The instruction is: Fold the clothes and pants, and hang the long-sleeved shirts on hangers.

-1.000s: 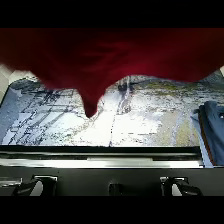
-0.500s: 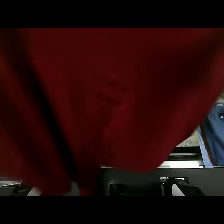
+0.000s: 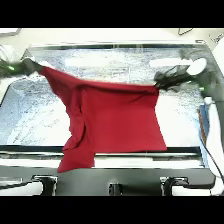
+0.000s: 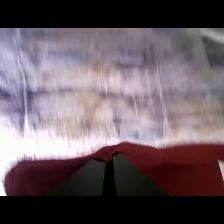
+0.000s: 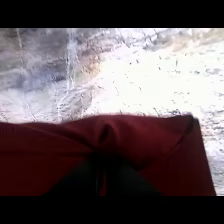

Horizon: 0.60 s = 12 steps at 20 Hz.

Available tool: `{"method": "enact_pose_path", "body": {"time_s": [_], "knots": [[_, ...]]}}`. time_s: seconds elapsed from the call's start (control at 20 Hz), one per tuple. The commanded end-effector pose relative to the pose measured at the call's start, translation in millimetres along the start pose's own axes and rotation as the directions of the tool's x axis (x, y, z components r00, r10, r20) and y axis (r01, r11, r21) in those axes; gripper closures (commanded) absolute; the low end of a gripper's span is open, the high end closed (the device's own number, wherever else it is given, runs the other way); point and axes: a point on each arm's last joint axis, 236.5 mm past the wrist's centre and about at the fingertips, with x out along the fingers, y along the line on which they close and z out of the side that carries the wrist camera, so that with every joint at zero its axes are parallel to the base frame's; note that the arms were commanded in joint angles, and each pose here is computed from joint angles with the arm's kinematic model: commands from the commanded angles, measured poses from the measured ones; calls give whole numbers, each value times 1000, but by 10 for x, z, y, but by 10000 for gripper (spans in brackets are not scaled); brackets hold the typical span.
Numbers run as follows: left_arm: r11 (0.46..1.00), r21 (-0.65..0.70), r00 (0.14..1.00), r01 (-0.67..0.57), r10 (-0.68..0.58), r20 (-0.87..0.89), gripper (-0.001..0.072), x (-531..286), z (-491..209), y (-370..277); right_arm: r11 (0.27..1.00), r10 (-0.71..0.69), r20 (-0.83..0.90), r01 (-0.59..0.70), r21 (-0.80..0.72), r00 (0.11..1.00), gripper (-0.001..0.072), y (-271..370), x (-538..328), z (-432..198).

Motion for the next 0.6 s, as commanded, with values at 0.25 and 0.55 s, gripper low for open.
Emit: {"method": "enact_pose_path", "body": {"time_s": [0.25,0.55], "knots": [[964,-250,852,-89,-57,-521,38,290,-1301,495,995,-48,-116,58,85,992,257,-384,185,-55],[911,-213,712,-353,114,-693,56,-556,-2136,1105,951,-153,-485,262,164,861,127,-1680,-648,-925]]}}
